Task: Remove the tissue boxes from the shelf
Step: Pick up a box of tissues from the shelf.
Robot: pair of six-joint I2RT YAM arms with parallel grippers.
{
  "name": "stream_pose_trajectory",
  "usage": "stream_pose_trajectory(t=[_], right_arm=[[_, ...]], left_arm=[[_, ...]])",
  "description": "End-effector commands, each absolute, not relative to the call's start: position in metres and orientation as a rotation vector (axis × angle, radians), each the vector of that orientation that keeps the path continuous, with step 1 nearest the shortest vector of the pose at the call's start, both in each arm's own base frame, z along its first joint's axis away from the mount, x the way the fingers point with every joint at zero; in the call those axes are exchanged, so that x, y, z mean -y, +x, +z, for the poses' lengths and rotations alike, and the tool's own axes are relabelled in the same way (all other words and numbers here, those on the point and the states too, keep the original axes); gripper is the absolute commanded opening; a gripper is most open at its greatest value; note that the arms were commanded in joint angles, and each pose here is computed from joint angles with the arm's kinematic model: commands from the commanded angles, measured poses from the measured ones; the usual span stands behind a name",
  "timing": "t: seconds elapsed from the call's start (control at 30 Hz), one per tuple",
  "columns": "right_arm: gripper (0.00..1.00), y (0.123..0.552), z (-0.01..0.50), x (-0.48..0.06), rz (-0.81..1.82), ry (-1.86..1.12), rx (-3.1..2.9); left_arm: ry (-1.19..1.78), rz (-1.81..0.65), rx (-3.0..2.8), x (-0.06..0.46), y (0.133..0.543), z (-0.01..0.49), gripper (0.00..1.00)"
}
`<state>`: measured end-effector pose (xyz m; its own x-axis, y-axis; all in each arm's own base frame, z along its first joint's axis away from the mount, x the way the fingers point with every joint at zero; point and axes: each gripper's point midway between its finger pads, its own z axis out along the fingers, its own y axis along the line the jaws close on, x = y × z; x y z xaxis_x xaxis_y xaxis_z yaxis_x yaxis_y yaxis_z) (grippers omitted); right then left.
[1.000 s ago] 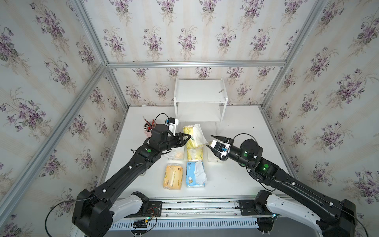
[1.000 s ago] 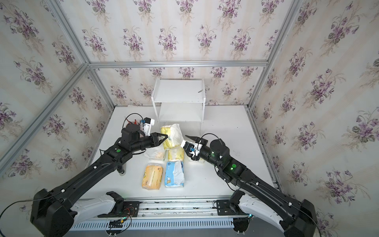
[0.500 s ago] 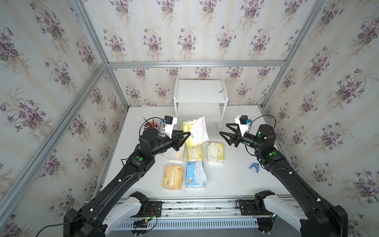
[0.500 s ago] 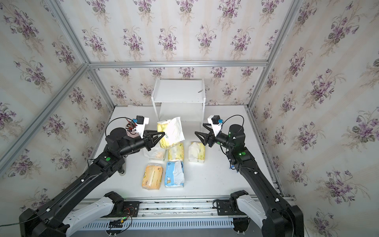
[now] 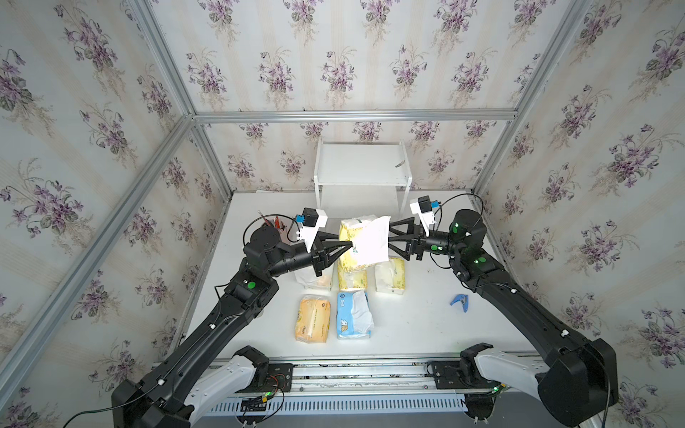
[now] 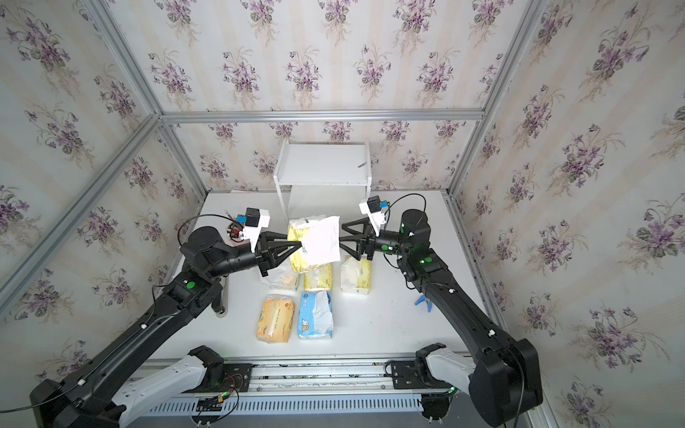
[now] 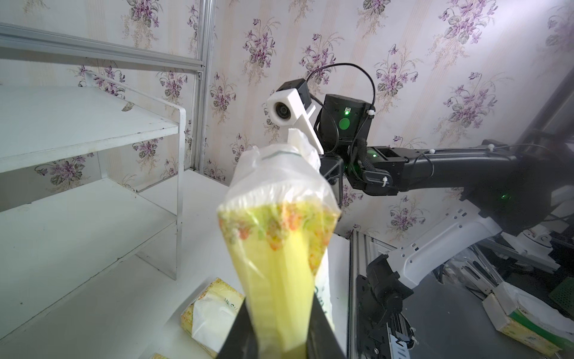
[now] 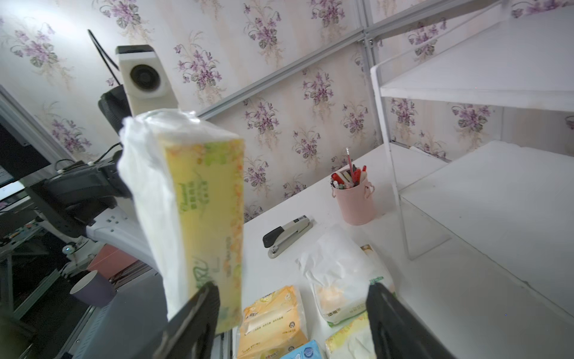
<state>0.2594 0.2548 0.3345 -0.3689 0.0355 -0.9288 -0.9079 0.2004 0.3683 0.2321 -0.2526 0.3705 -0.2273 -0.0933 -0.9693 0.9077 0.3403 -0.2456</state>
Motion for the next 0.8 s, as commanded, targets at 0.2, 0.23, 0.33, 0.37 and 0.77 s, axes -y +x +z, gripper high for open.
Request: stream_pose_trajectory(t=[0.2, 0.23, 0.33, 0.37, 0.77], right_arm=[[0.80, 0.232, 0.347, -0.263, 1.379, -0.949, -1.516], [0.81, 0.230, 0.347, -0.264, 1.384, -0.955, -1.513], [0.82, 0.228, 0.349, -0.268, 1.398, -0.958, -1.505], [0.82, 0.228, 0.351, -0.270, 1.405, -0.957, -1.501], [0.72, 0.236, 0.340, -0.282, 1.423, -0.947, -1.545]], left_arm=[[0.801, -1.099, -1.470, 0.253, 0.233, 0.372, 0.18], [0.802, -1.103, -1.471, 0.253, 0.233, 0.372, 0.18], [0.806, -1.113, -1.470, 0.254, 0.233, 0.372, 0.18], [0.808, -1.119, -1.464, 0.254, 0.232, 0.373, 0.17], [0.834, -1.150, -1.435, 0.256, 0.225, 0.375, 0.17]])
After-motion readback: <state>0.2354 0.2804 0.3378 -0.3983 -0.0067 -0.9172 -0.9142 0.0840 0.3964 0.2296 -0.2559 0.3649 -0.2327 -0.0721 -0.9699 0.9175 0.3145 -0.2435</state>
